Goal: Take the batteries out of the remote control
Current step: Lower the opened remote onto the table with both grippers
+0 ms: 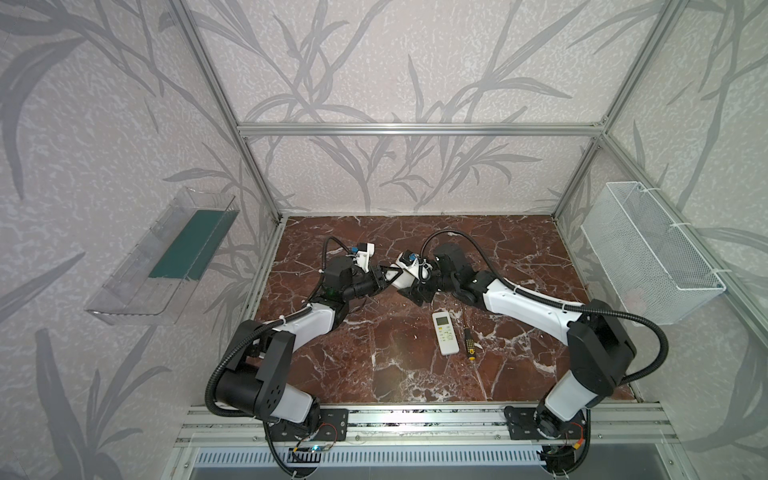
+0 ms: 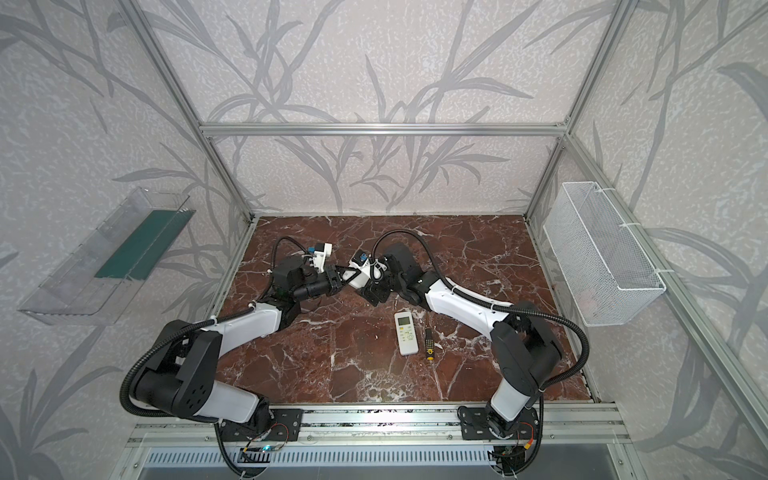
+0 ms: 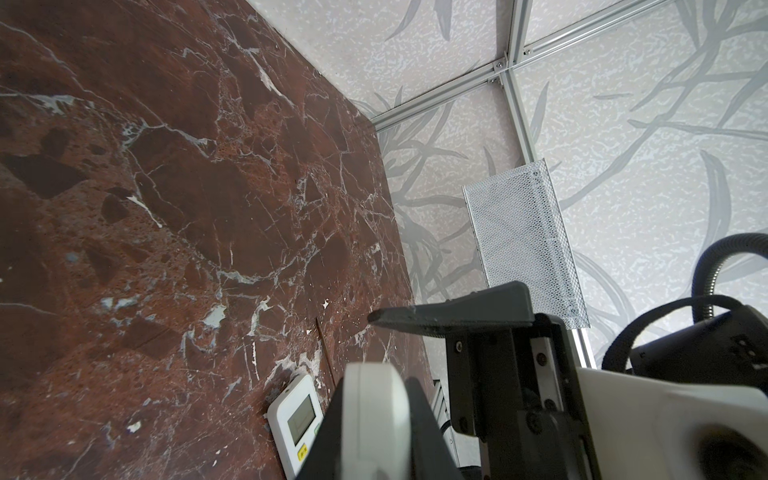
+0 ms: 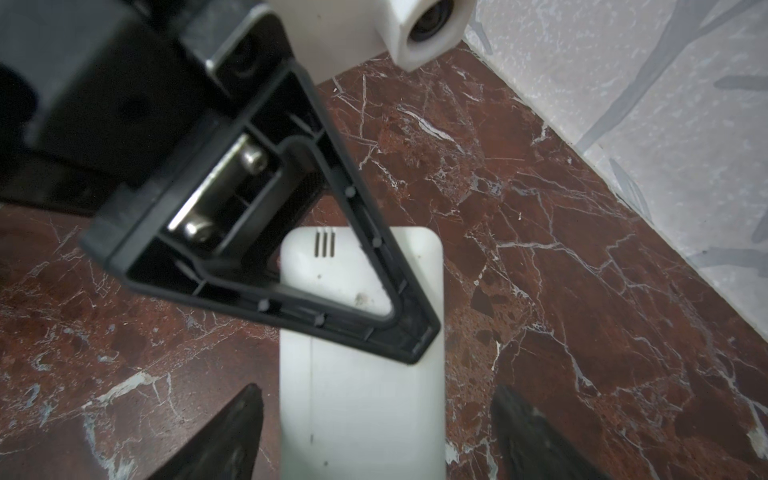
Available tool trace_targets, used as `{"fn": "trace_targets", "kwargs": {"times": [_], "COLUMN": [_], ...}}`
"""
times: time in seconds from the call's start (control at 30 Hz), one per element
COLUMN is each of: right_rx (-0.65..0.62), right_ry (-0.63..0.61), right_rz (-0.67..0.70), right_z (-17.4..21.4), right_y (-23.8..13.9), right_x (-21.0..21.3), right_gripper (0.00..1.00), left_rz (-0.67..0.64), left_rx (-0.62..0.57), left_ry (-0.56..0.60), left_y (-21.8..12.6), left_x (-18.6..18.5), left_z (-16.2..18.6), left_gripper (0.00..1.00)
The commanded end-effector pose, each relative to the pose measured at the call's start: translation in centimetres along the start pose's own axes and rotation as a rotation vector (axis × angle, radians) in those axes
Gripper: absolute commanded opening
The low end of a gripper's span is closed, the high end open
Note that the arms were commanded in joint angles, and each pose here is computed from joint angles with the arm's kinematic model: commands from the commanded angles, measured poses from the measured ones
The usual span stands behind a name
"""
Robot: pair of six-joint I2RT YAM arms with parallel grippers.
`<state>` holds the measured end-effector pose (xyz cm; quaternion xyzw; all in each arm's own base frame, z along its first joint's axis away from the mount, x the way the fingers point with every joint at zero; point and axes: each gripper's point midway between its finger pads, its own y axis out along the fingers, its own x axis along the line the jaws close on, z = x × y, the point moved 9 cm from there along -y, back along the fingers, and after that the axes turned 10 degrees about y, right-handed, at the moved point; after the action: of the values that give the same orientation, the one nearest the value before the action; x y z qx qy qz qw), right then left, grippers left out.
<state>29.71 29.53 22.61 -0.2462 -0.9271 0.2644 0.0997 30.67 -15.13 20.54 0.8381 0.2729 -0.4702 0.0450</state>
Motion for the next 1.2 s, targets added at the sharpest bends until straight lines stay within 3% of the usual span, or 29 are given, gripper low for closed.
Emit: {"fn": "trace_targets", "kwargs": {"times": [0.0,0.7,0.8,0.97,1.07,1.17], "right_rx": [0.009,0.068,0.073,0.112,0.144,0.166], "right_ry": [-0.009,-0.039,-0.059,-0.118,-0.139,-0.156], "right_rz": [-0.011,-0.064,-0.066,-0.076,-0.088,-0.117], "right_z": [-0.6,0.3,0.3,1.1,1.6,2.5], "right_y": [0.4,1.9,1.9,2.1,2.5,2.9], "right_x": [0.1,0.1,0.1,0.1,0.1,0.3], "right_gripper": [0.83,0.42,0.41,0.40,0.40,0.40], "left_rz": [0.041,0.004,-0.013,-0.164,-0.338,-0.507], "left_rx": [0.002,0.001,0.003,0.004,0.011,0.001], "left_ry": [0.058,0.046,0.037,0.005,-0.010,0.015], "left_y": [-0.6,-0.6,-0.8,-1.7,-3.1,-4.8], "left_x": [-1.2,0.0,0.2,1.4,2.4,2.6], "left_z": [-0.1,0.6,0.8,1.0,1.0,0.6], "left_gripper": [0.00,0.00,0.16,0.71,0.87,0.97]}}
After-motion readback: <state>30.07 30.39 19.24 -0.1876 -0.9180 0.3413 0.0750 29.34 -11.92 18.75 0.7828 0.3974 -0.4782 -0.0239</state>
